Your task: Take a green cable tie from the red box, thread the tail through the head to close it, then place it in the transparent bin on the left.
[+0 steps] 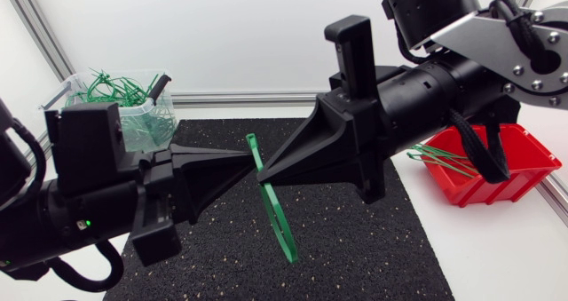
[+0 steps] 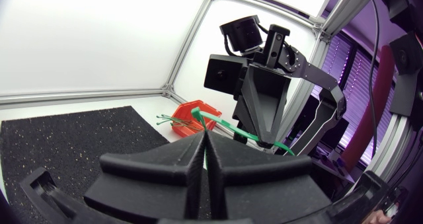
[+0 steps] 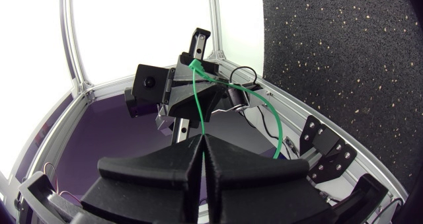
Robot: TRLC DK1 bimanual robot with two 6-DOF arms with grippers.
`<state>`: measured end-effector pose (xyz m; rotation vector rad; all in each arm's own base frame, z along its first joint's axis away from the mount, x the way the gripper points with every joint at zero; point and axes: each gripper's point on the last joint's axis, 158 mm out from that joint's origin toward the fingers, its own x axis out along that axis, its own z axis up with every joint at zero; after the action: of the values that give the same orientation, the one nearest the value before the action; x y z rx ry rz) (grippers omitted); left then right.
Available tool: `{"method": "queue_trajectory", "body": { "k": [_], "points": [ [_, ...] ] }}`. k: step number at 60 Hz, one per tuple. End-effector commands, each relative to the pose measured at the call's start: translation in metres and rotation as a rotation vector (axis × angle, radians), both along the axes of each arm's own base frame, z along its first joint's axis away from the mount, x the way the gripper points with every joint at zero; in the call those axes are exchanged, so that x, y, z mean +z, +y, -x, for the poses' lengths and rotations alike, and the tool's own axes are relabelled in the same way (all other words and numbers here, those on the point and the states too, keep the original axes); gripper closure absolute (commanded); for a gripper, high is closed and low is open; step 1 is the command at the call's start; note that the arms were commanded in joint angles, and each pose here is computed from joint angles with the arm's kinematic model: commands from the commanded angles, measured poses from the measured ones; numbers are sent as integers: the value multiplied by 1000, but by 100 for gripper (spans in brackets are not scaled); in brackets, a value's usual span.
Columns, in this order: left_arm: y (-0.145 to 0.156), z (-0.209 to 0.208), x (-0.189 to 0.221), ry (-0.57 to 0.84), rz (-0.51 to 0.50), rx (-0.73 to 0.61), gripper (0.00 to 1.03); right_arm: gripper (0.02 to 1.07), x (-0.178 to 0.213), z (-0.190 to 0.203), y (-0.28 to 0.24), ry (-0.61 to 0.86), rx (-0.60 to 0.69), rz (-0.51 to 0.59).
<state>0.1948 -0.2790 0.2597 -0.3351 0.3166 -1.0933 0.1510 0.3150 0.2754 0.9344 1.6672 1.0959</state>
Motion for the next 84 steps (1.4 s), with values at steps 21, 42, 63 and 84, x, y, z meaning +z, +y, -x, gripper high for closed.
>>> {"method": "queue_trajectory", "body": {
  "k": [21,42,63,84],
  "points": [
    [-6,9,-7,-120,-37,14,100,101,27,-1,0,-11,-19,-17],
    [-2,2,11,-154,-2,59,100,101,6,-7,1,45,-30,23],
    [4,5,24,-198,20,79,100,101,-17,-21,1,102,-53,63],
    [-9,20,6,-221,-35,41,100,101,6,-24,-3,44,-69,22]
  ]
}}
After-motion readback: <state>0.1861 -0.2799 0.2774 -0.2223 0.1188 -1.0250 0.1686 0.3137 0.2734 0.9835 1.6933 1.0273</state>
